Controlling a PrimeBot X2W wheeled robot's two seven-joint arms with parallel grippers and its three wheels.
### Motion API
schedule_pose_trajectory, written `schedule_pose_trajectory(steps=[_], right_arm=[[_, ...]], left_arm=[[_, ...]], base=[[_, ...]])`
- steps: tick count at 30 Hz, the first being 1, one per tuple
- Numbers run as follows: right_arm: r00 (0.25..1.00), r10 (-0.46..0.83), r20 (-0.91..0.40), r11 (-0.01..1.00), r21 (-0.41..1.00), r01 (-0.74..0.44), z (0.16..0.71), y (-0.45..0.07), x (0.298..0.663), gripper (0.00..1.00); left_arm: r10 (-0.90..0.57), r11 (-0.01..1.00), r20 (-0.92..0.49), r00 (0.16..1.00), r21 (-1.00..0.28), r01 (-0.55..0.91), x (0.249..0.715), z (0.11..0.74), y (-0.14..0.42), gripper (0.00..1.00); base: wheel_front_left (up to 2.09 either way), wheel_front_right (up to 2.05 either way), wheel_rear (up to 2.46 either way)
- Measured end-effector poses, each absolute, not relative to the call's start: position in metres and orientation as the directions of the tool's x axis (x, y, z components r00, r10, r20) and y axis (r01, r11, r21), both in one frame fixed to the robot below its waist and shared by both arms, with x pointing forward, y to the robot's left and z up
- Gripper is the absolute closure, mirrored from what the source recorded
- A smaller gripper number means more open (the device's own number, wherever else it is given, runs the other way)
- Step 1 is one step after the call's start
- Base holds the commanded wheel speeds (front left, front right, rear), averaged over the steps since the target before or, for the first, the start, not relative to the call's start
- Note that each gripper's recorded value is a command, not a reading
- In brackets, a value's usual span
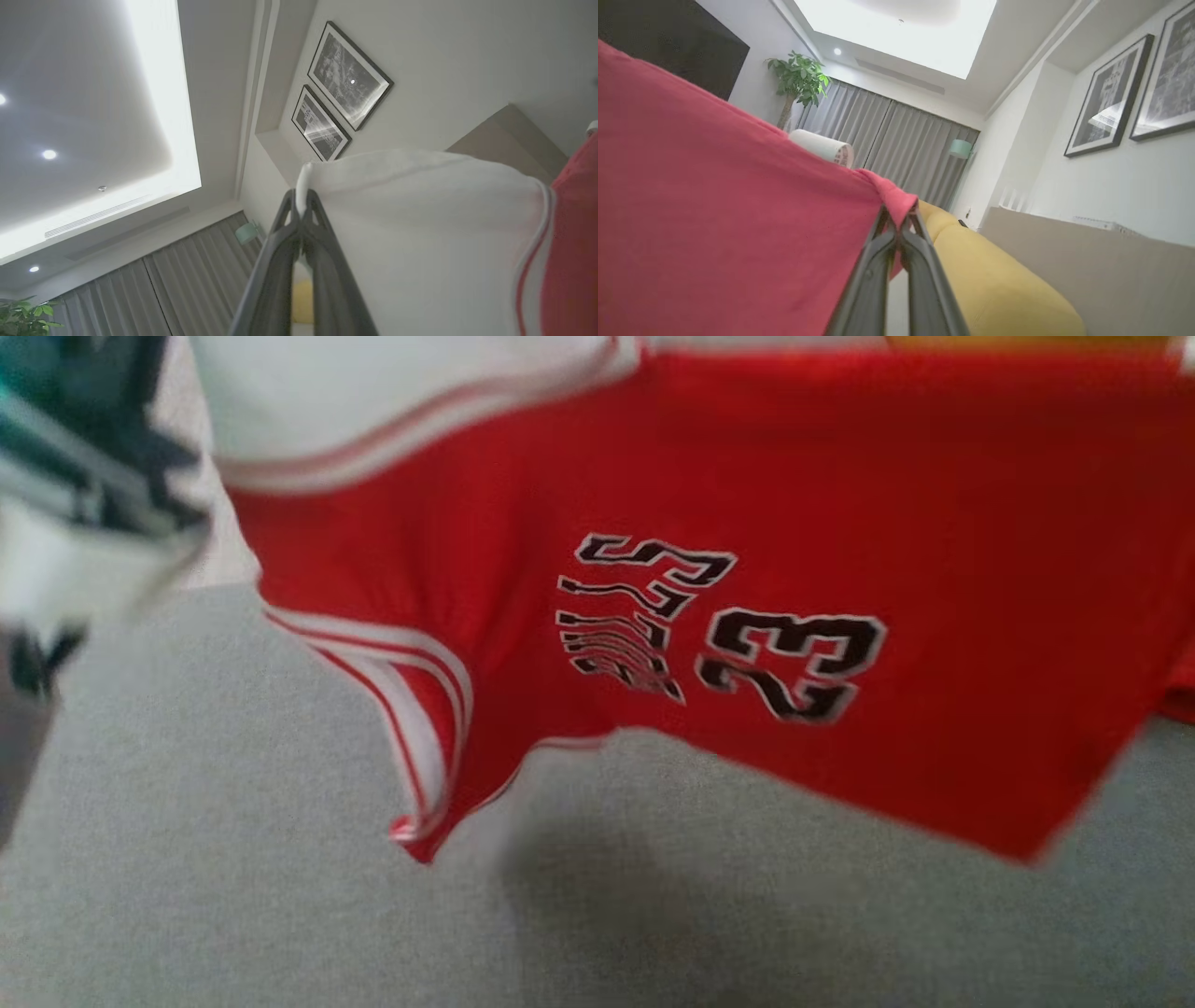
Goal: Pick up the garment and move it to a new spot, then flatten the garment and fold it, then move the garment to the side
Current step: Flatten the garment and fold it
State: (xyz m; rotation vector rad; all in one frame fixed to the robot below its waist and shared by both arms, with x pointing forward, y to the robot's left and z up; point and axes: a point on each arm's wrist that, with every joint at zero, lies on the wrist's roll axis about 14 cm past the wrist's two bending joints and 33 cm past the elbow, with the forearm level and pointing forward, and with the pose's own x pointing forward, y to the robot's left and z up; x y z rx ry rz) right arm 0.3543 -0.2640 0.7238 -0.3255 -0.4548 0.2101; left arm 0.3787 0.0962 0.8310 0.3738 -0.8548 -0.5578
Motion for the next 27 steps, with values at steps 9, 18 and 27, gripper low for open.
schedule_pose_trajectory(steps=[9,18,27], right_arm=[[0.930,0.292,0.224,0.888,-0.425,-0.177,0.710,-0.248,0.441,1.00],[0.898,0.300,0.322,0.858,-0.503,-0.105,0.746,-0.244,0.541,1.00],[0.918,0.349,0.188,0.742,-0.653,-0.149,0.684,-0.241,0.612,1.00]], left_arm=[[-0.601,0.769,0.372,0.707,0.511,0.385,0.469,0.785,0.085,1.00],[-0.555,0.796,0.487,0.675,0.546,0.260,0.548,0.826,0.091,1.00],[-0.582,0.793,0.473,0.662,0.509,0.334,0.599,0.790,0.077,1.00]], base=[[0.00,0.00,0.00],[0.00,0.00,0.00],[0.00,0.00,0.00]])
